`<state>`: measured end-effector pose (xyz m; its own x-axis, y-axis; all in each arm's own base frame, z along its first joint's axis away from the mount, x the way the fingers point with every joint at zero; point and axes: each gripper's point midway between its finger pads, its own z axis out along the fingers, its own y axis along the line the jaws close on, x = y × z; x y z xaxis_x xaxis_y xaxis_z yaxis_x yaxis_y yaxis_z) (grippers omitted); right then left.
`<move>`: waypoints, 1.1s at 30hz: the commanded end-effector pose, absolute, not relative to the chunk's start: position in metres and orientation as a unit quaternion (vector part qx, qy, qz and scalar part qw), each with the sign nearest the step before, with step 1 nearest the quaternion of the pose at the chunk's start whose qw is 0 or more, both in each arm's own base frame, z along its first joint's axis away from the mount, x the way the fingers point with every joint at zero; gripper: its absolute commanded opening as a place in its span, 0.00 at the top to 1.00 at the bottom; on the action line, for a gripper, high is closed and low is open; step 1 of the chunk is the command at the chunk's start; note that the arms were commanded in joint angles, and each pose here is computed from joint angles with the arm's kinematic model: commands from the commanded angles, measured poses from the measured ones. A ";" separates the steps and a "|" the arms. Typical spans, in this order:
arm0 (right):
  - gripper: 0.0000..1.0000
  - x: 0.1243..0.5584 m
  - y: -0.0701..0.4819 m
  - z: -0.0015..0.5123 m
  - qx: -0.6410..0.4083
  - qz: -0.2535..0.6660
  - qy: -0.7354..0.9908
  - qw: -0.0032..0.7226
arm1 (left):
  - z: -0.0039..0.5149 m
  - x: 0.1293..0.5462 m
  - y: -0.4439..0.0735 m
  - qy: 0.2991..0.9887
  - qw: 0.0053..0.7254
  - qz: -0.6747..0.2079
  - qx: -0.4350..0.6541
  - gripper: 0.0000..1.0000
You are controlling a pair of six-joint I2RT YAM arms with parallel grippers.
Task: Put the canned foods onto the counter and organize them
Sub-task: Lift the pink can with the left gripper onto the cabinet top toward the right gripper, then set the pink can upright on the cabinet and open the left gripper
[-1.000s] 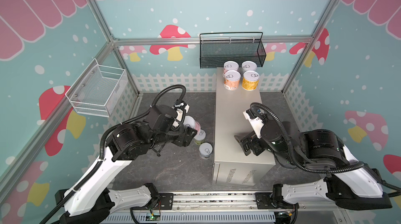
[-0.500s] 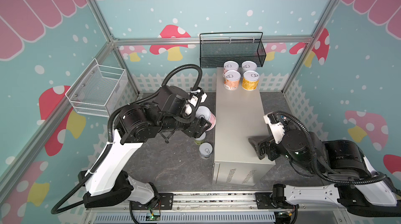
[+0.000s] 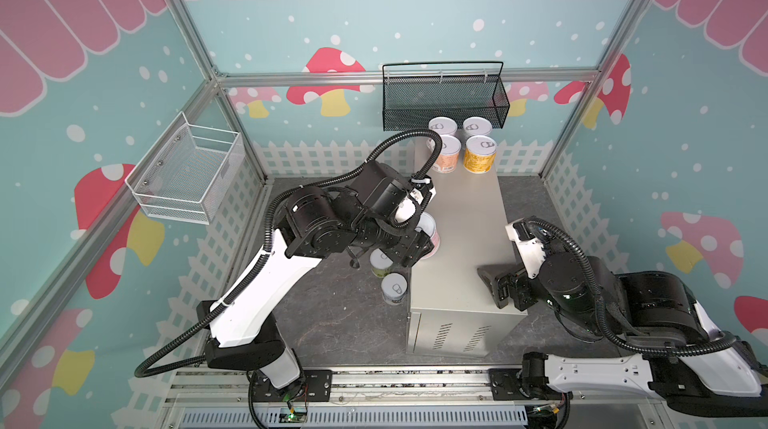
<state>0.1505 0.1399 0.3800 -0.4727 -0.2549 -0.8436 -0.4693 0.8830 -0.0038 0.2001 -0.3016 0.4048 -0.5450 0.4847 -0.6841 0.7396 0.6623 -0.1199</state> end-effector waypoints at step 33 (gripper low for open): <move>0.00 0.154 0.170 0.406 -0.253 0.159 0.802 0.517 | 0.437 0.211 -0.354 0.814 0.366 -0.254 0.372 0.02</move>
<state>0.1533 0.1666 0.3994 -0.3663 -0.2573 -0.8942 -0.5576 0.8300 -0.0104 0.2118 -0.3613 0.4153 -0.4801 0.4703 -0.7405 0.7973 0.5860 -0.1447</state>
